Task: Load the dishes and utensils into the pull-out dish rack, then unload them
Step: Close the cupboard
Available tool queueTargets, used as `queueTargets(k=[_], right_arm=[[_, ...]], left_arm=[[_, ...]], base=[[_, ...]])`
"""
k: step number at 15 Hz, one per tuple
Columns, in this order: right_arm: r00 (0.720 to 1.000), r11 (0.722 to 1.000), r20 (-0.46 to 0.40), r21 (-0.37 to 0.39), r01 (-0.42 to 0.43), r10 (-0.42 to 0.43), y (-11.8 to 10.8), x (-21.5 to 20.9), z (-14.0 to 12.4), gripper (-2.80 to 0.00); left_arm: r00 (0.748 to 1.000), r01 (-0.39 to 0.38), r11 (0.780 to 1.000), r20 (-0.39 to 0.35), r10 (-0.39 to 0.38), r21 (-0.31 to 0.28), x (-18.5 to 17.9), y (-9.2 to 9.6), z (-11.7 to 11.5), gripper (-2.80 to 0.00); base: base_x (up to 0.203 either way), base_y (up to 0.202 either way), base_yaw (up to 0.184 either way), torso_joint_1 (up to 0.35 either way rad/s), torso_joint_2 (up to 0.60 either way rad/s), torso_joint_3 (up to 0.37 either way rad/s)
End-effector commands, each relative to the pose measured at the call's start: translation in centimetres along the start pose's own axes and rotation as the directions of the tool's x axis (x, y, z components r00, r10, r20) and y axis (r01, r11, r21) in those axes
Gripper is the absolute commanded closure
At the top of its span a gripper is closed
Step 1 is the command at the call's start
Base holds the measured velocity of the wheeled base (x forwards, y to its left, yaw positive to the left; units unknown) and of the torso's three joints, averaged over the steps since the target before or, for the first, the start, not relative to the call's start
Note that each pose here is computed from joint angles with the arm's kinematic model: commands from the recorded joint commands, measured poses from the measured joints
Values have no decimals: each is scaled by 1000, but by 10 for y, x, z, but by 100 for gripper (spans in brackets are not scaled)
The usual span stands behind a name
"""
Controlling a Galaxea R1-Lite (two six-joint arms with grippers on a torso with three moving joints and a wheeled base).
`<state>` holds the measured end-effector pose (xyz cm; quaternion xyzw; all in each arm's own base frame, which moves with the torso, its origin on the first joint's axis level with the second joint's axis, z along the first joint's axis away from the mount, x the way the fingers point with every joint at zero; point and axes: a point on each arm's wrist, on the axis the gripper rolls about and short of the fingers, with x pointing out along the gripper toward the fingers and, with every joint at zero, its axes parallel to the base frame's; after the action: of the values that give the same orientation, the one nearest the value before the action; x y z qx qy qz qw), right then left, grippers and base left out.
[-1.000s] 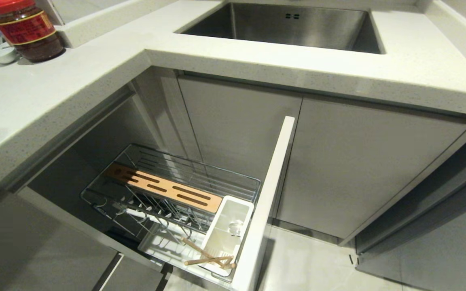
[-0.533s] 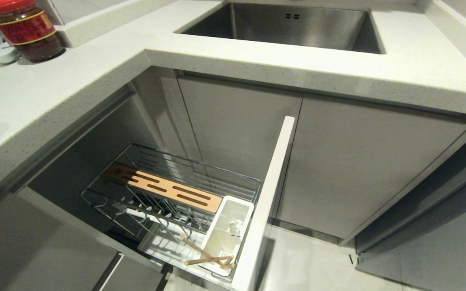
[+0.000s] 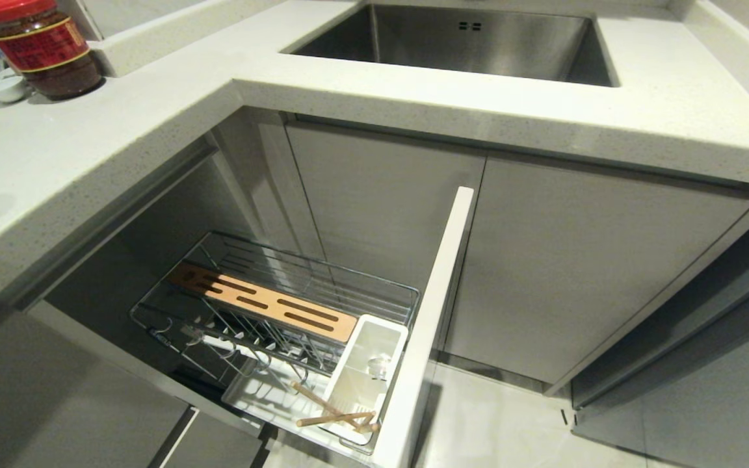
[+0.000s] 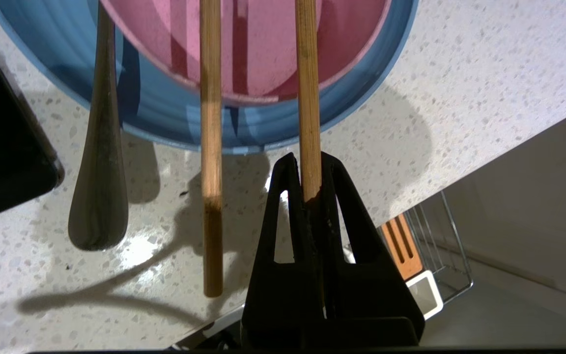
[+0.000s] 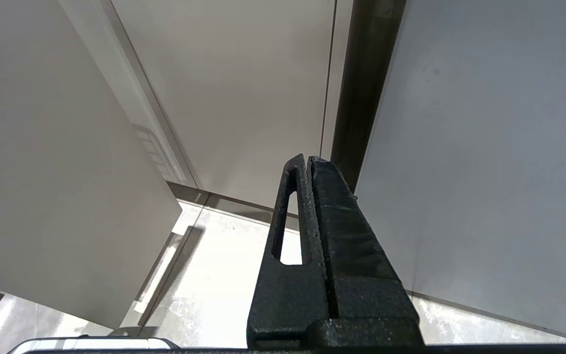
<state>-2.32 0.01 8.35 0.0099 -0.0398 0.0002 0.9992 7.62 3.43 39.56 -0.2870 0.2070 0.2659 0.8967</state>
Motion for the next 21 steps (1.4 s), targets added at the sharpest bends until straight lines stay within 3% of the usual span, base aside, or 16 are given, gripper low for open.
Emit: queueTargets(k=[1,12,13,21], right_arm=[[1000,1000,-24,0,0,0,0,1,-7,0],[1000,1000,-24,0,0,0,0,1,-7,0],[1000,1000,-24,0,0,0,0,1,-7,0],[1000,1000,-25,0,0,0,0,1,-7,0]], left_arm=[[1000,2,1000,8,-2,-5,0,0,1,0],[1000,-26,1000,-8,26,-15,5,2,0,0],[1000,-27,999,-6,27,-17,5,2,0,-280],[1000,-10,1000,15,10,-17,1,1,1,-280]], base=[[0,0,0,0,0,0],[0,0,0,0,0,0],[0,0,0,0,0,0],[0,0,0,0,0,0]])
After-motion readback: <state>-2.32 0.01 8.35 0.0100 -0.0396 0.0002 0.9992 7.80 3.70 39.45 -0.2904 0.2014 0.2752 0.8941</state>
